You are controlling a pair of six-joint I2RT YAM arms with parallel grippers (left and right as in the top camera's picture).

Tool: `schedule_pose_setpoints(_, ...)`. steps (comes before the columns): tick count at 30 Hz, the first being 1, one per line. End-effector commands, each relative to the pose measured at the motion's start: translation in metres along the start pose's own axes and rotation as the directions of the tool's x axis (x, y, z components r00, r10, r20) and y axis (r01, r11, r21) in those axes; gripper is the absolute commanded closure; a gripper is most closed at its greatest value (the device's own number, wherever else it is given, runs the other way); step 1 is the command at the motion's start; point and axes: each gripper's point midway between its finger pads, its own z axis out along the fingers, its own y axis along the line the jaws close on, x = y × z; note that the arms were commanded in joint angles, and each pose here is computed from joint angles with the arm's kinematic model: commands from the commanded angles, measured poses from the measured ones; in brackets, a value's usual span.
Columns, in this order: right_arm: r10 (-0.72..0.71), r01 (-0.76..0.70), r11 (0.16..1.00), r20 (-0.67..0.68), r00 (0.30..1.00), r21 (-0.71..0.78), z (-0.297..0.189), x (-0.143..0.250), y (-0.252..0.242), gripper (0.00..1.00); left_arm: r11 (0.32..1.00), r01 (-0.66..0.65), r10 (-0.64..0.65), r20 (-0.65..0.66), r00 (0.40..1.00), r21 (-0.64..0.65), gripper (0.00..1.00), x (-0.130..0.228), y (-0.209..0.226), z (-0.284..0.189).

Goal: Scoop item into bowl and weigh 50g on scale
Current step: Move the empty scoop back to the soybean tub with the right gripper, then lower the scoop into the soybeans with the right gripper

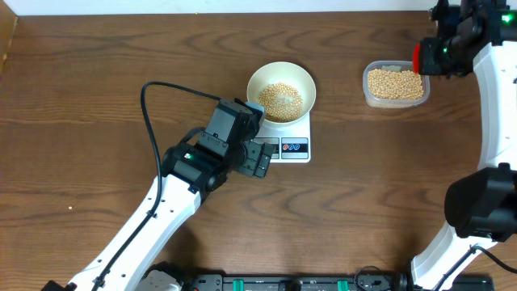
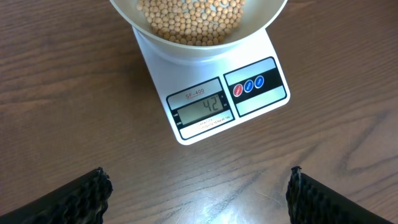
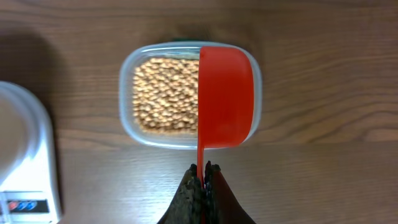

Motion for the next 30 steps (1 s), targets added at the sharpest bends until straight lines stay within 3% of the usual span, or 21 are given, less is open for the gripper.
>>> schedule_pose_setpoints(1,0.0,0.001,0.997,-0.009,1.0,0.072,0.003,0.005,-0.01,0.99,1.0,0.0,0.0,0.007,1.0,-0.018,0.08,-0.001,0.004,-0.002)
schedule_pose_setpoints(7,-0.024,0.026,0.995,-0.021,0.999,0.094,0.018,0.009,-0.004,0.99,1.0,0.0,0.0,0.007,1.0,-0.018,0.08,-0.001,0.004,-0.002)
schedule_pose_setpoints(12,-0.061,0.065,0.978,-0.026,0.998,0.2,0.031,0.011,-0.007,0.99,1.0,0.0,0.0,0.007,1.0,-0.018,0.07,-0.001,0.004,-0.002)
schedule_pose_setpoints(30,-0.096,0.107,0.961,-0.057,0.994,0.256,0.07,0.031,0.0,0.99,1.0,0.0,0.0,0.007,1.0,-0.018,0.08,-0.001,0.004,-0.002)
